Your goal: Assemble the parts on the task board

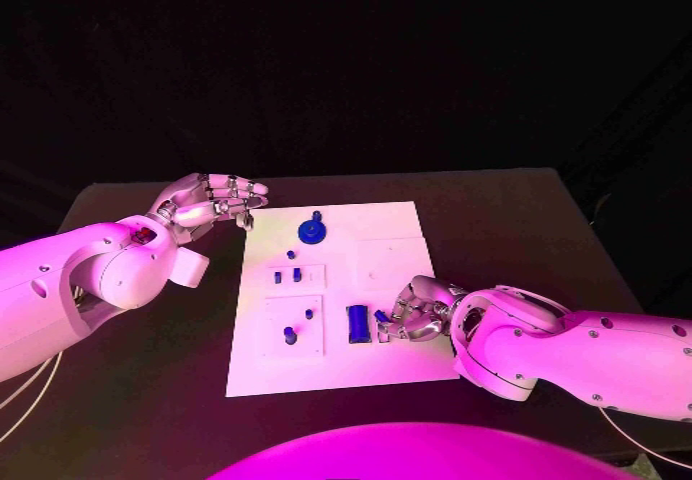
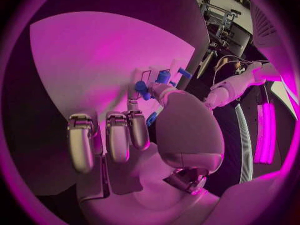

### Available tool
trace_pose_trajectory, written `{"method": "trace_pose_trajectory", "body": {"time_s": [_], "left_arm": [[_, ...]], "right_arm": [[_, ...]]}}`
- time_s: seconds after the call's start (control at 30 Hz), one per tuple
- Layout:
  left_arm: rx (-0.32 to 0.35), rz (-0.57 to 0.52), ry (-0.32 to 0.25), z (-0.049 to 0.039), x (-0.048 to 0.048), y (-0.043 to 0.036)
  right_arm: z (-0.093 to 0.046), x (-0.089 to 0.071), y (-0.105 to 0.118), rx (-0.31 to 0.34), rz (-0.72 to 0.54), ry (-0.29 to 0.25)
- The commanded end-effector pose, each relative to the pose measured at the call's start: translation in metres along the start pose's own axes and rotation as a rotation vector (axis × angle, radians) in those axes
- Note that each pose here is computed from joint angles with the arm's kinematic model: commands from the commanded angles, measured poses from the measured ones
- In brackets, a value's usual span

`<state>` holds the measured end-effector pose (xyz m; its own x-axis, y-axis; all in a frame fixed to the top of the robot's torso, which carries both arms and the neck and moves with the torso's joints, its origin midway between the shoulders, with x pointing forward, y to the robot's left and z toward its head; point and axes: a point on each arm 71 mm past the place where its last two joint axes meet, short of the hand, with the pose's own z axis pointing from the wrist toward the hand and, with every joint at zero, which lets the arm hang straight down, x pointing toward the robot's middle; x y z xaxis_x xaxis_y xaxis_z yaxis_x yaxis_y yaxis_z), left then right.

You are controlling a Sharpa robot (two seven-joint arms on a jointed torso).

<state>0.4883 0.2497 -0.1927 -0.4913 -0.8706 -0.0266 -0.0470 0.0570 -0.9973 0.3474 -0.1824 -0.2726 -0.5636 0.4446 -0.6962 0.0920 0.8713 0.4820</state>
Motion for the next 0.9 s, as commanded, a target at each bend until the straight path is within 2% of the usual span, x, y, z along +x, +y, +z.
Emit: {"method": "trace_pose_trajectory", "body": {"time_s": [0.03,0.9], "left_arm": [[0.007,-0.010,0.009,0.0005,0.0018,-0.0010],[0.006,-0.010,0.008,0.0002,0.0015,-0.0009]], "right_arm": [[0.0000,0.0014,0.0001,-0.006,-0.038,0.013],[-0.0010,0.0038,0.0021,-0.013,-0.056,0.036]]}}
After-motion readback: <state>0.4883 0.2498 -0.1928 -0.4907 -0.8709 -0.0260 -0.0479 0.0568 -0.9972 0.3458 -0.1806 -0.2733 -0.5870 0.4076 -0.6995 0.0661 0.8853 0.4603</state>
